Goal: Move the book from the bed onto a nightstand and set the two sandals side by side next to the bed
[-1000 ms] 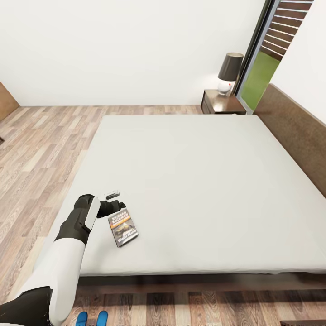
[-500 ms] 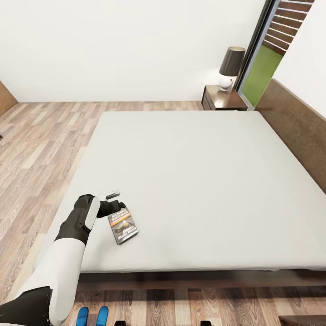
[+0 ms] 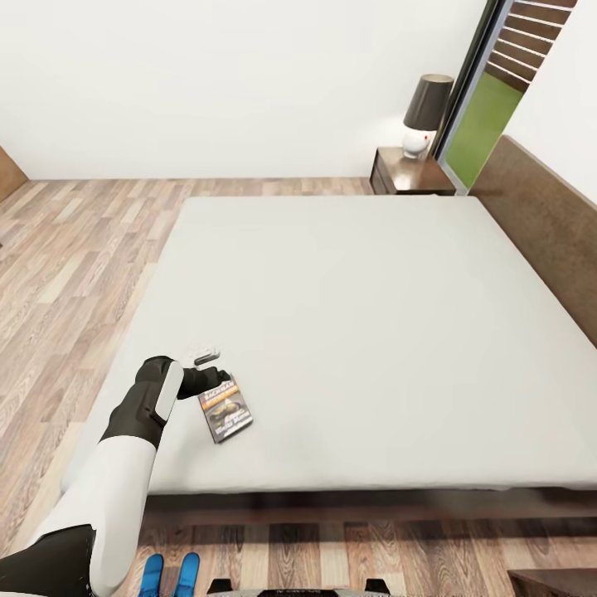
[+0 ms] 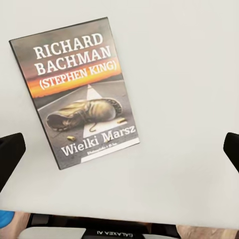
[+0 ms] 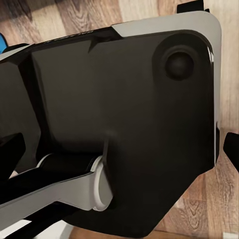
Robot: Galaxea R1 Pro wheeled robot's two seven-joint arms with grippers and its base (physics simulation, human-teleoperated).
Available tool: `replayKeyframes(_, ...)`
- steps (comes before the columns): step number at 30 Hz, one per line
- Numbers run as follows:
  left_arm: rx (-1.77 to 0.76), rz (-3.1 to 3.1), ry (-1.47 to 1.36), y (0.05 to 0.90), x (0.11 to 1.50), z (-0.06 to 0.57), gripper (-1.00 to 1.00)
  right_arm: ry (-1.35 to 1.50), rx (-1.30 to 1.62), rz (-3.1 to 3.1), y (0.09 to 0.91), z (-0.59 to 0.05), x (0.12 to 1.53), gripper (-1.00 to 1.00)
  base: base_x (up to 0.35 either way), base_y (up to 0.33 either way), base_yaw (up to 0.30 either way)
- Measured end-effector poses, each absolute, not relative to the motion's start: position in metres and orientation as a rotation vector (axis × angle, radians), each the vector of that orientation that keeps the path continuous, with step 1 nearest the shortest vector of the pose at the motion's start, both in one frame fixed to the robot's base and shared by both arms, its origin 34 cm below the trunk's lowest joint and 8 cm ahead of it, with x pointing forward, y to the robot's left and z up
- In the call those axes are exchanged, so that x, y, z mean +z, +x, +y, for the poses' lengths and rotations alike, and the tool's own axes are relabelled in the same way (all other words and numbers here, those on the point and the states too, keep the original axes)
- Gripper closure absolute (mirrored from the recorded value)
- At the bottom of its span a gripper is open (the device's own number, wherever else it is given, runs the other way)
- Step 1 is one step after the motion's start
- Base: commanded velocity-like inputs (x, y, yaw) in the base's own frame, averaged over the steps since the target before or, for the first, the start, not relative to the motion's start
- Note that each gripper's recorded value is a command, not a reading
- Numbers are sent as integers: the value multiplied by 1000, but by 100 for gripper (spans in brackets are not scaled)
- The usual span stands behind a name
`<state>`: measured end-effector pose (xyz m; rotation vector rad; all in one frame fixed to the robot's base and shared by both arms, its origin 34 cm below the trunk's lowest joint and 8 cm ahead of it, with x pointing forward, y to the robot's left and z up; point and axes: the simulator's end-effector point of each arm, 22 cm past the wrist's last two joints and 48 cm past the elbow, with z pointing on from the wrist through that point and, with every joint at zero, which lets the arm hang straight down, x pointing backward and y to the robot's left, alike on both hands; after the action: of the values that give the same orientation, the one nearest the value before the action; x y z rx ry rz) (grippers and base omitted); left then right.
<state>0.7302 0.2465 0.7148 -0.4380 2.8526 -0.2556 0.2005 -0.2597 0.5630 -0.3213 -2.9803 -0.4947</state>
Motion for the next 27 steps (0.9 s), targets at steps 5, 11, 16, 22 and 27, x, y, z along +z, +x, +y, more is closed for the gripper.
replayKeyframes(5,-254,2861,-438,728,710,246,-100,-322,-492,-2973,197,-260,562,-100,0,0,0)
replayKeyframes(11,-253,2871,-440,725,704,246,-100,-324,-489,-2964,193,-260,562,-100,0,0,0)
replayKeyframes(16,-252,2878,-445,723,700,247,-100,-324,-486,-2956,190,-260,561,-100,0,0,0)
replayKeyframes(22,-251,2887,-450,721,694,247,-100,-325,-484,-2947,186,-260,561,-100,0,0,0)
replayKeyframes(27,-251,2895,-453,718,690,247,-100,-326,-482,-2939,183,-260,560,-100,0,0,0)
